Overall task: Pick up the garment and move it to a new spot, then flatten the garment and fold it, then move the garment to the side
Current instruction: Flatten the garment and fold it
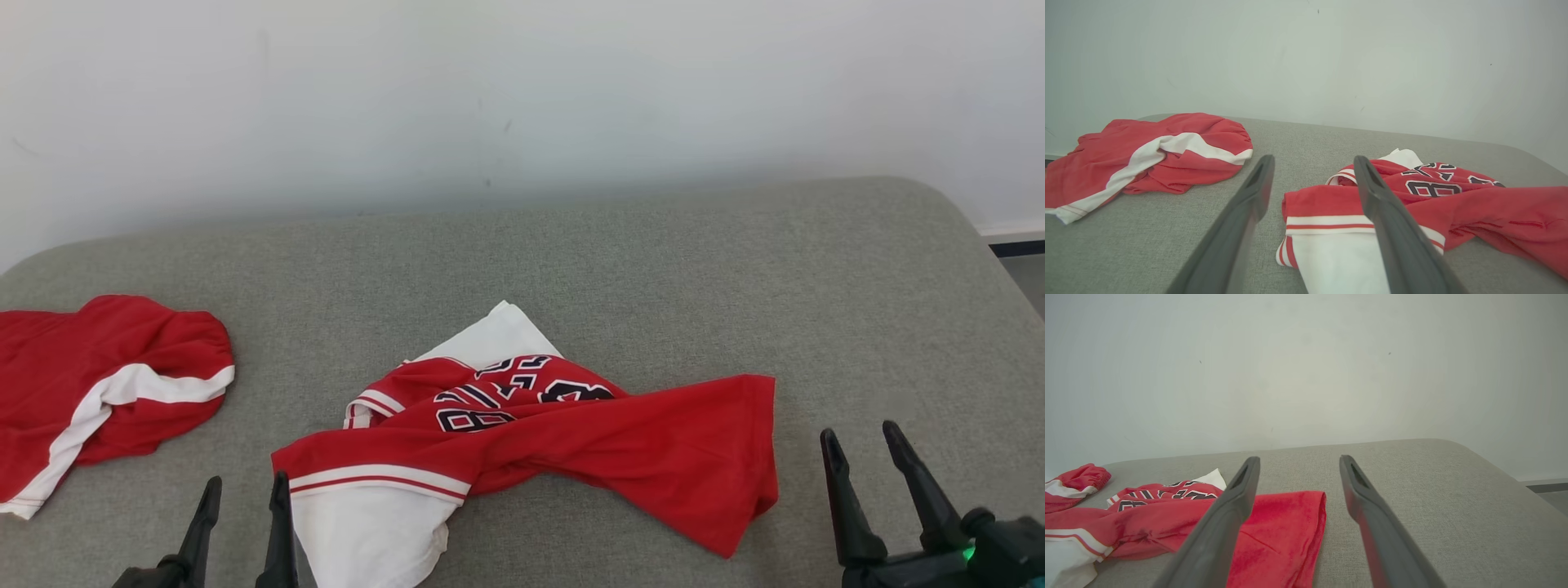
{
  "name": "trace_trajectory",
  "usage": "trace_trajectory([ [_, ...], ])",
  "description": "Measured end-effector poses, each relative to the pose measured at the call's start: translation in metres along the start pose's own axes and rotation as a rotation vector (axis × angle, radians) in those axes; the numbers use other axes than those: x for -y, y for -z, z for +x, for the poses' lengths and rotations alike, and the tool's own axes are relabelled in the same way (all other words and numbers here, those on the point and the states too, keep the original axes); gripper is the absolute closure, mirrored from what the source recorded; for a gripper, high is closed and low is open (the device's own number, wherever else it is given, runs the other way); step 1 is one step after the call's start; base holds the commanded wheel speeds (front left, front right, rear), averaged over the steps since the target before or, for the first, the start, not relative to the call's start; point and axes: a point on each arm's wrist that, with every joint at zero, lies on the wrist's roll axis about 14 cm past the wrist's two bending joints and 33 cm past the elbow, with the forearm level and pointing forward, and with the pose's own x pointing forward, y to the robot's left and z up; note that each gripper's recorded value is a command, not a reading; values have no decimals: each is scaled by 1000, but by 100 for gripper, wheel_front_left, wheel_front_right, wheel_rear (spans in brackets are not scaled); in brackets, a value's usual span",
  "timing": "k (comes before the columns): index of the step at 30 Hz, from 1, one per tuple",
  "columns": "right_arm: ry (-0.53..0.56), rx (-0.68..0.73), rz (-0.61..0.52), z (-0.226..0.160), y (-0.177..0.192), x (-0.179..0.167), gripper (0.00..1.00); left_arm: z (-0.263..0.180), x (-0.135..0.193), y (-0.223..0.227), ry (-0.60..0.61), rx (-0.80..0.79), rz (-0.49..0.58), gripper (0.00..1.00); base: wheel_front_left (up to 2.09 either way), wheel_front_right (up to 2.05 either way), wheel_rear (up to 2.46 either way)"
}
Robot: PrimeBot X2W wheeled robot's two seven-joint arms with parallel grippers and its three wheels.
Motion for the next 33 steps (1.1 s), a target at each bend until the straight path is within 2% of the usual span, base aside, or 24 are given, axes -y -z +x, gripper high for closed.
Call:
trace_trajectory([
  [10, 8, -37, -1, -16, 15, -12, 0, -8, -6, -3, -17, 5, 11, 0, 0, 0, 0],
  [20, 1, -50, 9, -15, 20, -17, 0, -10, -4, 1, -4, -8, 27, 0, 0, 0, 0],
  [29, 10, -61, 13, -5, 25, -14, 0, 61, 18, -51, 165, 125, 167, 0, 0, 0, 0],
  [33, 29, -63, 20, 3, 27, -9, 0, 102, 45, -78, 273, 164, 194, 0, 0, 0, 0],
])
